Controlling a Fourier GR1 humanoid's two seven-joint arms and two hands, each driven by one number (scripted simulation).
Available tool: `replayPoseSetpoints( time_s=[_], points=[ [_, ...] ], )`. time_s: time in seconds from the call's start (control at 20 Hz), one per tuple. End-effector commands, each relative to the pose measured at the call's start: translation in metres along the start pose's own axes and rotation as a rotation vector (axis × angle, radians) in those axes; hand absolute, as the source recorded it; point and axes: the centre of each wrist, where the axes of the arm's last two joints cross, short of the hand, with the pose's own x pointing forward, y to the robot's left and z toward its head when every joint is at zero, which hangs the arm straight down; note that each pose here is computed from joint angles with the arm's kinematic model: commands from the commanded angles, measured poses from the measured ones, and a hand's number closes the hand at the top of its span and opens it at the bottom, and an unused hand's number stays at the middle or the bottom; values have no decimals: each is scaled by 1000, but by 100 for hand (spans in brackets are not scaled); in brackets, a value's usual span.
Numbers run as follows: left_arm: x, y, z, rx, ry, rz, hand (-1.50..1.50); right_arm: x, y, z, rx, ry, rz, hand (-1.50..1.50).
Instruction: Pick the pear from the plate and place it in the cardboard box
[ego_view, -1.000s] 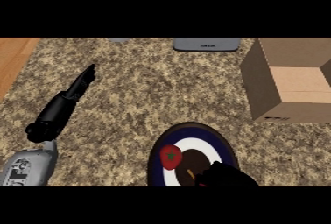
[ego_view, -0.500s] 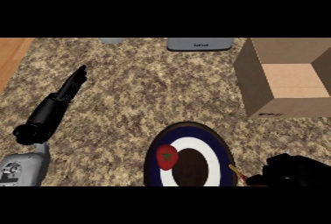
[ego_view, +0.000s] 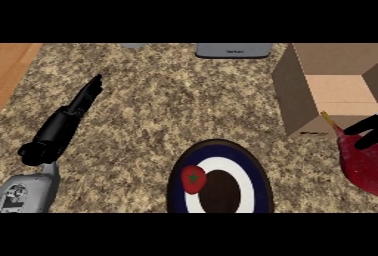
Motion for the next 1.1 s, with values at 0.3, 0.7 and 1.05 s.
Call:
replayPoseSetpoints(
  time_s=[0.3, 0.7, 1.05],
  points=[
    [13, -9, -10, -37, -11, -8, 0, -73, -71, -27, -80, 211, 100, 150],
    [19, -2, -17, -56, -44, -17, 0, -111, -74, -21, 297, 385, 142, 150],
    [20, -25, -21, -70, -59, -4, 0, -142, -60, -21, 506, 417, 215, 150]
  ],
)
